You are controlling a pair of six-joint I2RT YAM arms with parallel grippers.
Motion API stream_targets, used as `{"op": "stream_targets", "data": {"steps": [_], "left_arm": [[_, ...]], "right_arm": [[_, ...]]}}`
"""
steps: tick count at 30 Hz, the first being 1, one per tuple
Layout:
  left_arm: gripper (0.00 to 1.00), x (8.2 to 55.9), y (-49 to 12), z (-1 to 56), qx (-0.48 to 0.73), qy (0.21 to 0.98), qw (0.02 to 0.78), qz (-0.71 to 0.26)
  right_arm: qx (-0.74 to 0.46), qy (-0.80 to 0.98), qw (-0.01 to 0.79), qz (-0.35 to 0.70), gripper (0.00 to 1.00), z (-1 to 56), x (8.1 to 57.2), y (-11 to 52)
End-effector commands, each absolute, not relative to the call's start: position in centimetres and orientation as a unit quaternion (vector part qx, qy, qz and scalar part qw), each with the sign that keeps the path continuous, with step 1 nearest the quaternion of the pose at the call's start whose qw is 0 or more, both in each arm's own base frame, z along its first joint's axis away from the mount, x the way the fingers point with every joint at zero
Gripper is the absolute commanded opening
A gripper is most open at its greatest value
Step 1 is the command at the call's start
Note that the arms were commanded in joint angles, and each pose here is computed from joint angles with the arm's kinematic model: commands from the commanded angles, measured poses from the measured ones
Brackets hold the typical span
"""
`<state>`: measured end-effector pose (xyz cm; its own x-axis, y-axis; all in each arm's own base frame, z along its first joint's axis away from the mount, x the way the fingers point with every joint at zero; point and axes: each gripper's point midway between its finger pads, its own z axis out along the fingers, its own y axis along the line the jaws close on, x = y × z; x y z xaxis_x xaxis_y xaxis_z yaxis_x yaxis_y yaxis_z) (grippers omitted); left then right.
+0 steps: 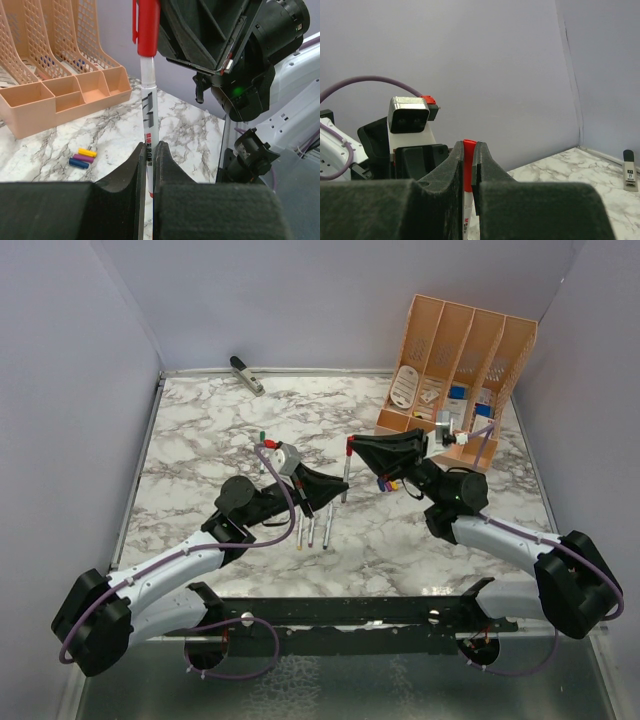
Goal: Insert the pens into the pen caps
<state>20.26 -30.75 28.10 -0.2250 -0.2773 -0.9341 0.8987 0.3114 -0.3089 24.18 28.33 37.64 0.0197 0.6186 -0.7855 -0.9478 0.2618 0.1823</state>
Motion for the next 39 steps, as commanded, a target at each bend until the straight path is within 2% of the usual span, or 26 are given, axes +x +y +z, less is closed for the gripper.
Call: {"op": "stream_targets", "data": {"steps": [1, 22, 32, 39], "left_arm": [[0.0, 20.7, -29.9, 30.3, 0.251, 0.557, 0.601, -0.515], [0.0, 22.6, -29.4, 32.1, 0.23, 0.533, 0.657, -0.482], [0.0, 24.2, -28.2, 32.4, 0.197, 0.537, 0.686, -0.45], [0.0, 23.9, -27.7, 34.4, 0.187, 0.511, 0.704, -0.456]], "right_arm": [[-0.221, 0.423, 0.668, 0.572, 0.02, 36.5, 24.3, 29.2], [-0.238, 0.492, 0.602, 0.582, 0.02, 33.0, 25.0, 31.1], [-0.25, 0.512, 0.601, 0.561, 0.02, 32.4, 25.1, 30.9], [-0.263, 0.525, 0.593, 0.552, 0.02, 30.4, 24.8, 30.9]]}}
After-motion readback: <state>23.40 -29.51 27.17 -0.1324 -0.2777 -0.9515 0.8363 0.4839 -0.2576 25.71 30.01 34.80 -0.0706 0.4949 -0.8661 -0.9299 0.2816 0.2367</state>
